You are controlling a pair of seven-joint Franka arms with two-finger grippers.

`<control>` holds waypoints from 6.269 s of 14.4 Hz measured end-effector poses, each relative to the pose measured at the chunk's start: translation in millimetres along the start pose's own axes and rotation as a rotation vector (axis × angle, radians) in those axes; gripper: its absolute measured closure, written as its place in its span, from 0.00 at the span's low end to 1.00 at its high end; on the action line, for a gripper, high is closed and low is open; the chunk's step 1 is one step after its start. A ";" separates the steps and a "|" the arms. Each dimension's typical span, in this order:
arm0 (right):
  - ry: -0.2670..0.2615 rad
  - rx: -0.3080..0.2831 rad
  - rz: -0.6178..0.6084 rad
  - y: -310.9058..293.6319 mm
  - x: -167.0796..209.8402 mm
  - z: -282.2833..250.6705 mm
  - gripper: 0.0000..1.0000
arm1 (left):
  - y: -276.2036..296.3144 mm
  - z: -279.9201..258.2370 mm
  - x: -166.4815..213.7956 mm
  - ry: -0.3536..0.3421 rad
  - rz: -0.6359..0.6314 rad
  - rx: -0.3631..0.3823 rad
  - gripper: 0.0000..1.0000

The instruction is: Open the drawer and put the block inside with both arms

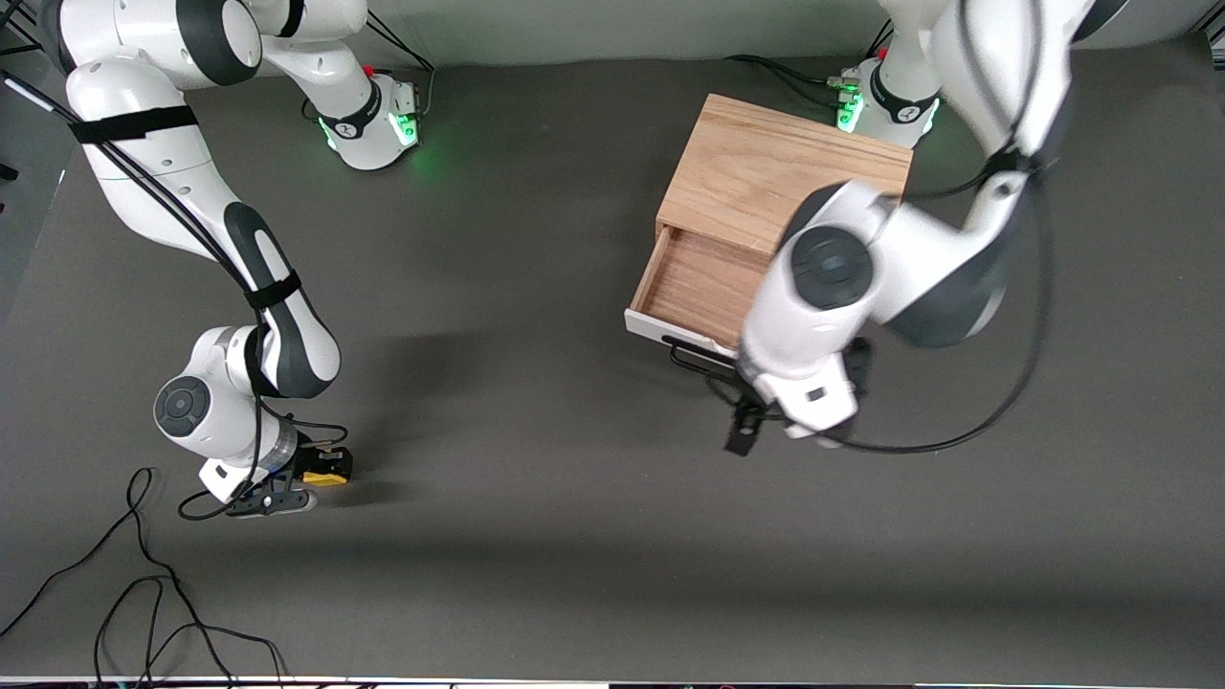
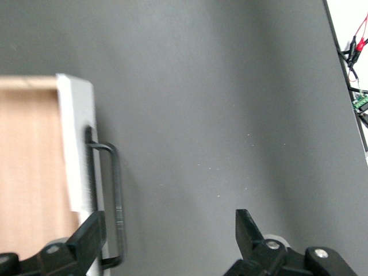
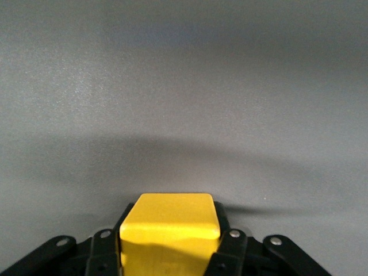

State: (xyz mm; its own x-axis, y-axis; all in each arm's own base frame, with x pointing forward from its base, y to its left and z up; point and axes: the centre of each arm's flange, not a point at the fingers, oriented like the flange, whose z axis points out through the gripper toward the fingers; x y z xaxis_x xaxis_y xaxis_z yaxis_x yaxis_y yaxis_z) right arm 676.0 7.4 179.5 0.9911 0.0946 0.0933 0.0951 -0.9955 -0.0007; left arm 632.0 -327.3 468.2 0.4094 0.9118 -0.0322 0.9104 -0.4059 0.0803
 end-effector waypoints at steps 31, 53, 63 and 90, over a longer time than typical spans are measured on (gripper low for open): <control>-0.073 0.063 0.367 -456.5 -55.7 -348.3 0.44 | -204.1 -133.2 240.8 -0.030 1.172 0.136 0.00; -0.060 0.096 0.559 -643.0 -152.3 -153.1 0.44 | -181.8 -150.1 245.7 -0.015 1.192 0.085 0.00; -0.029 0.101 0.567 -652.1 -158.3 -124.2 0.40 | -198.5 -168.8 242.1 -0.053 1.184 0.110 0.00; 0.033 0.043 0.302 -140.2 -27.1 -398.6 0.00 | -200.4 -149.5 235.9 -0.129 1.190 0.161 0.00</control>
State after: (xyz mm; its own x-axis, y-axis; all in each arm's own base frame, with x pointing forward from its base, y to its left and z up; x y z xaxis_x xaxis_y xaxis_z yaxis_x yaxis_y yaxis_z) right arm 598.9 140.6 574.0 0.9717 -0.2063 0.1149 -0.1986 -0.9772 -0.0755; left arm 537.2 -21.5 593.5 0.9913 -0.0470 -0.1227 -0.0471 -0.9989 0.0021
